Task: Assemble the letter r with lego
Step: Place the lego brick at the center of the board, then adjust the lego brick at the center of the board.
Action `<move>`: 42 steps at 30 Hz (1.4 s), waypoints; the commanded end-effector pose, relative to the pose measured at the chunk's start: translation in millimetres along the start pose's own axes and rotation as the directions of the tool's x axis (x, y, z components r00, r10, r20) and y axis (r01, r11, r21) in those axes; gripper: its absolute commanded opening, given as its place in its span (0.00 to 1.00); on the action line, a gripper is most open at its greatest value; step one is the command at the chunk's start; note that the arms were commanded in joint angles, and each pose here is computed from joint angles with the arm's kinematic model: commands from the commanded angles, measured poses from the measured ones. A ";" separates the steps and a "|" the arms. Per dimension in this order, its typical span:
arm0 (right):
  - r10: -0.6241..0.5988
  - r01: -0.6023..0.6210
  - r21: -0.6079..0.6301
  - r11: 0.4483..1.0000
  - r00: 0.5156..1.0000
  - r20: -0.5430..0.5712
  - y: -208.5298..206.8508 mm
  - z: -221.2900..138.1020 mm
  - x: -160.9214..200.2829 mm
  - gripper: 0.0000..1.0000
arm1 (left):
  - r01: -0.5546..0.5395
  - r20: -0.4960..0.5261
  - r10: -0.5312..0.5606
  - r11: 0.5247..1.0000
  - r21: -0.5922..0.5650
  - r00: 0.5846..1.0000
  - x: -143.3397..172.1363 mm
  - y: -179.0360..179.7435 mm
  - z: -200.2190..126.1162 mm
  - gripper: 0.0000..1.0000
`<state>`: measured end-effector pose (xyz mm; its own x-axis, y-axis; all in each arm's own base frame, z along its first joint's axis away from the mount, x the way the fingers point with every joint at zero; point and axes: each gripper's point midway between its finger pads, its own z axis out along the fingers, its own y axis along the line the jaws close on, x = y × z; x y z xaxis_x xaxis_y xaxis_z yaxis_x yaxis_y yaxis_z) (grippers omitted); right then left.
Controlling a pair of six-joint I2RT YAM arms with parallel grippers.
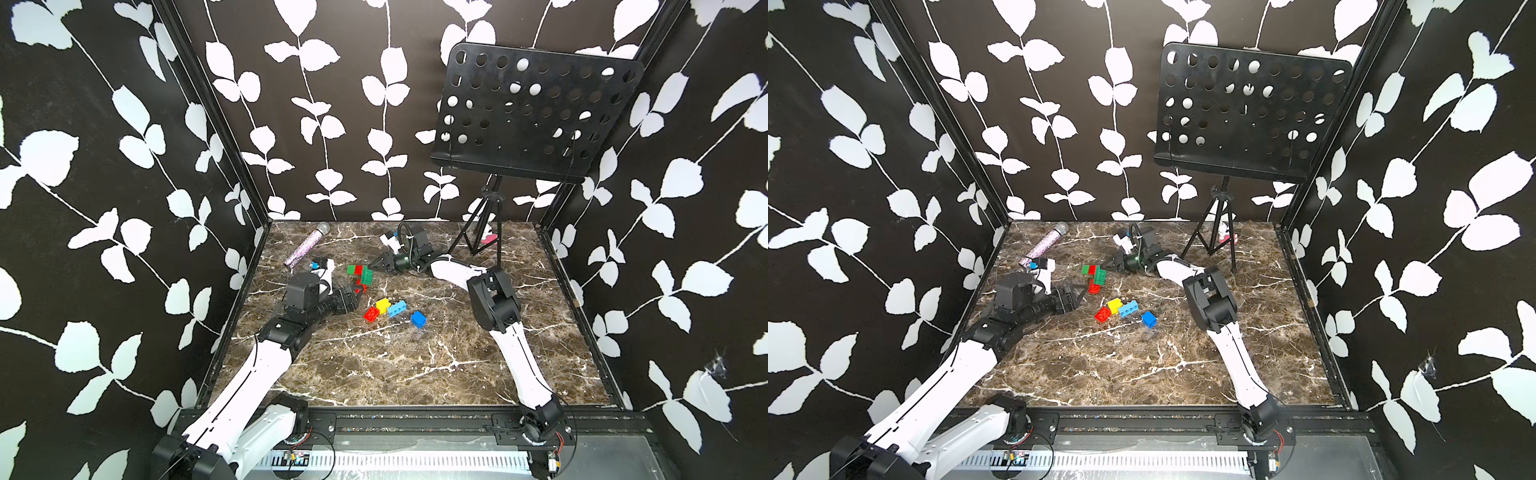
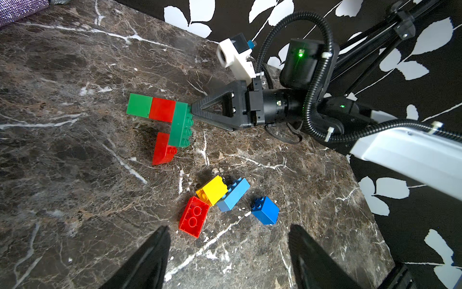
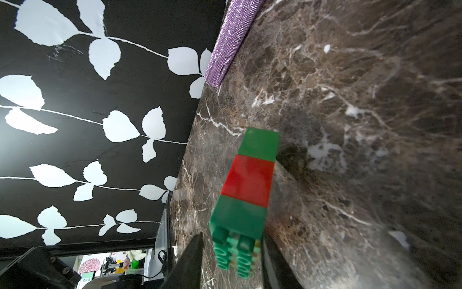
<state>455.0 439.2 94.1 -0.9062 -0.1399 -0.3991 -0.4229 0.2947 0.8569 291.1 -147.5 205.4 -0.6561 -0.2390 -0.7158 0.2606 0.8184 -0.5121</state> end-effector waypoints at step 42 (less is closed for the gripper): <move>-0.256 0.237 0.343 0.909 0.967 0.010 35.3 95.7 61.4 0.20 | 0.119 0.190 -0.066 0.952 -0.282 0.980 -14.2 51.6 -42.0 0.76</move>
<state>372.5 528.6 63.8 -0.7779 -0.2508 -0.5762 -0.6092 0.5257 0.5937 285.5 -85.1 221.9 -0.5072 -0.3834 -0.7719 0.0071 0.8937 -0.4485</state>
